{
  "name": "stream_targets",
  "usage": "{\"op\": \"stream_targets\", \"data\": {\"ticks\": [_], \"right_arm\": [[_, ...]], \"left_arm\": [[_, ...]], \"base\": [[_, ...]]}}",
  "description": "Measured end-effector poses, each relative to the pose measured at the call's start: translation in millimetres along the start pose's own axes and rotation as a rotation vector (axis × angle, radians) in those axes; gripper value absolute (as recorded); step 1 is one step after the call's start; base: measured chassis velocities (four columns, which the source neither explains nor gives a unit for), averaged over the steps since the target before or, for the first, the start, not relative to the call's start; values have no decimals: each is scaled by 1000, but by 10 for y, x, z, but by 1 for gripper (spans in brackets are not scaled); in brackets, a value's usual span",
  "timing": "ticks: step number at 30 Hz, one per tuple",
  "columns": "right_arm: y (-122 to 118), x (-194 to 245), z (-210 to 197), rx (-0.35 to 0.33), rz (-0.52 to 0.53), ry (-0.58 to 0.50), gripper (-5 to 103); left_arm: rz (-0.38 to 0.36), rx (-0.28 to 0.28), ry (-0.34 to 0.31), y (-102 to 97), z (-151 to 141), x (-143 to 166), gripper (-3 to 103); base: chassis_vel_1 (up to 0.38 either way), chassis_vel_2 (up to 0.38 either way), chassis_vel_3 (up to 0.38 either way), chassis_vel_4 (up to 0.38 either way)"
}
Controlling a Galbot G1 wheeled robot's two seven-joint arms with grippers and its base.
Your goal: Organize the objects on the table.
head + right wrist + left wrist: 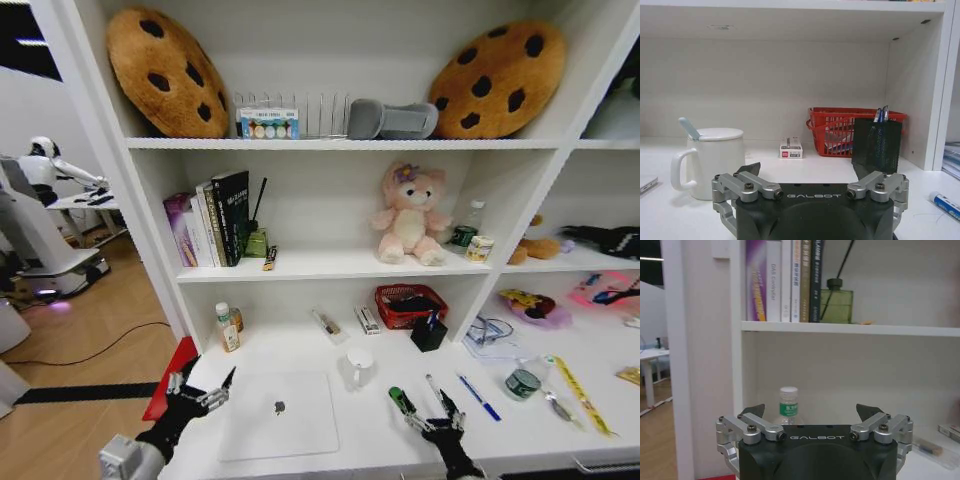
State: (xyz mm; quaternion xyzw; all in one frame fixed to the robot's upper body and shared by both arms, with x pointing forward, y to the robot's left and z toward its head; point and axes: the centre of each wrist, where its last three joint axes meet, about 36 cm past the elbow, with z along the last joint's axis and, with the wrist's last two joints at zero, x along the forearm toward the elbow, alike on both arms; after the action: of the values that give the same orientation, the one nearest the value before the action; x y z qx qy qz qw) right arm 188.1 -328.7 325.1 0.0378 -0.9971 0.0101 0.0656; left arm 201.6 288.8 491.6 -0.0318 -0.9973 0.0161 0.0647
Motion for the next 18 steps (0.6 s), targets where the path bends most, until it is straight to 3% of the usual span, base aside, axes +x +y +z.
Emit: {"op": "stream_targets", "data": {"ticks": [2, 5, 15, 17, 18], "right_arm": [[-88, -79, 34, -23, -34, 20, 100], [-129, -129, 60, -34, -51, 42, 100], [-221, -212, 230, 5, -106, 115, 100], [-233, -181, 304, 29, -113, 139, 86], [-233, -181, 304, 29, -113, 139, 86]], "left_arm": [[-52, 38, -19, -35, -21, 27, 100], [-71, 48, -28, -65, -35, 55, 100], [-128, 80, -49, -183, -13, 140, 100], [-126, 95, -53, -218, 1, 139, 100], [-126, 95, -53, -218, 1, 139, 100]], "base": [[0, 0, 0, 0], [0, 0, 0, 0], [0, 0, 0, 0], [0, 0, 0, 0], [0, 0, 0, 0]]}}
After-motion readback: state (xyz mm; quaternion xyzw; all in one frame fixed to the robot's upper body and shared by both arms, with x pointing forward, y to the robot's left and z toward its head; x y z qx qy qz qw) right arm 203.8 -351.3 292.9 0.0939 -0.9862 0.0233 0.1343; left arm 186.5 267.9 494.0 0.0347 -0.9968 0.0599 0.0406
